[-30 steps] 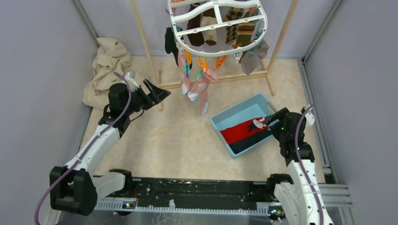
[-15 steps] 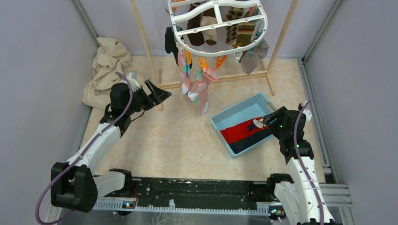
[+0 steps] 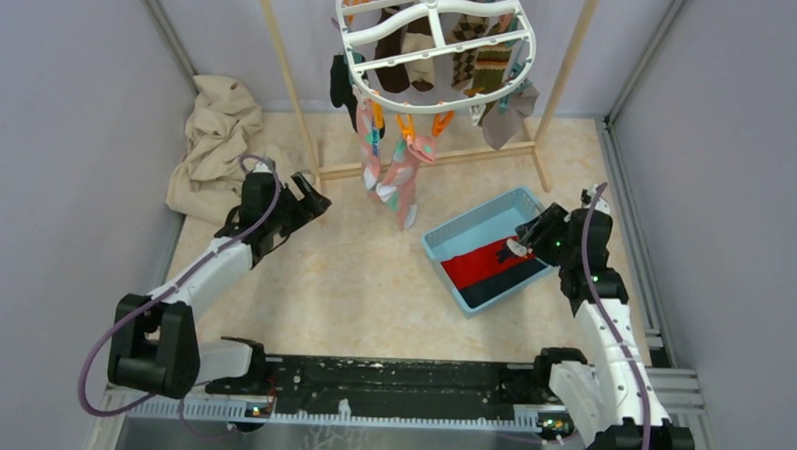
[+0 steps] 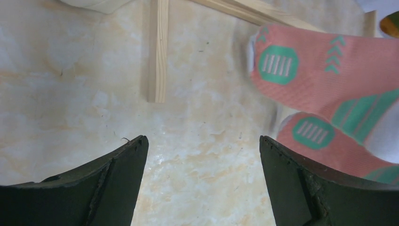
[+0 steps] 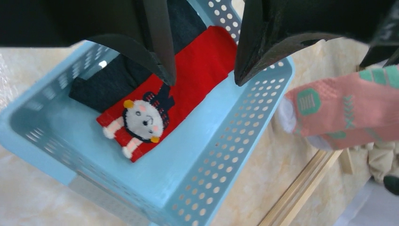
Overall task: Clip the socks to the hanger
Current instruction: Open the clamp at the hanger.
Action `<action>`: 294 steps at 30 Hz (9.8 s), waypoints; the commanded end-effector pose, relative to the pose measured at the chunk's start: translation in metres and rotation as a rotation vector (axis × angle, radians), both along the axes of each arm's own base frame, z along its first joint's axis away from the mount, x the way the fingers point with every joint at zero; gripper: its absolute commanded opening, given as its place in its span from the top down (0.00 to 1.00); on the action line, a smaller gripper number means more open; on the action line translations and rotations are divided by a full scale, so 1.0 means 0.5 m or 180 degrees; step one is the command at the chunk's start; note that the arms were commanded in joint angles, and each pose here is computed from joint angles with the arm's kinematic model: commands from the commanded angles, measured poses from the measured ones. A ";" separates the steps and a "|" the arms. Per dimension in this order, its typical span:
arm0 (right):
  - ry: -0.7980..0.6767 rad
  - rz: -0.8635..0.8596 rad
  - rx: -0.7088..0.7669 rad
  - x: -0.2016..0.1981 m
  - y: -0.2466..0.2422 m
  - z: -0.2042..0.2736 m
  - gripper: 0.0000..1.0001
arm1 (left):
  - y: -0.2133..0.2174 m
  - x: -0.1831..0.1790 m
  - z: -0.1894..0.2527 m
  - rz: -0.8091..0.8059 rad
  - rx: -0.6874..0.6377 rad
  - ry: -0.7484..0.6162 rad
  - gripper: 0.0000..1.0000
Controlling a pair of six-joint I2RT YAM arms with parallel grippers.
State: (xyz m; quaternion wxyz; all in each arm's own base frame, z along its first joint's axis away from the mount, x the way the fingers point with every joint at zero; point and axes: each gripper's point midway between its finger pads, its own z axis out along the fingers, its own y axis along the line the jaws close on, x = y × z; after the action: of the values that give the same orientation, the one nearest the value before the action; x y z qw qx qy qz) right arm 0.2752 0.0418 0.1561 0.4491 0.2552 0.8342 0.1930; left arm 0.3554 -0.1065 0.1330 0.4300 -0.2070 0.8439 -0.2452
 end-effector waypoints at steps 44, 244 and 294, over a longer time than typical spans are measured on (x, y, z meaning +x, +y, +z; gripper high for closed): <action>-0.1636 0.1669 -0.0284 0.079 0.173 0.304 0.52 | -0.523 -0.048 0.449 -0.1652 0.1542 -0.2606 0.01; -0.2670 0.2283 -0.1197 0.060 0.298 0.551 1.00 | -0.617 -0.157 0.638 -0.2203 -0.0755 -0.2862 1.00; -0.3126 0.4223 0.0570 -0.055 0.360 0.566 0.42 | -0.582 -0.223 0.645 -0.2706 -0.0641 -0.3178 1.00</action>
State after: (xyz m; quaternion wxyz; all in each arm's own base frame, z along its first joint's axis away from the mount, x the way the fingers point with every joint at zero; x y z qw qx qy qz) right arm 0.2494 0.2225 0.4272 0.5145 -0.3556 0.5263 0.5761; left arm 0.2590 -0.3861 0.4579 0.6372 0.2158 0.5355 -0.5105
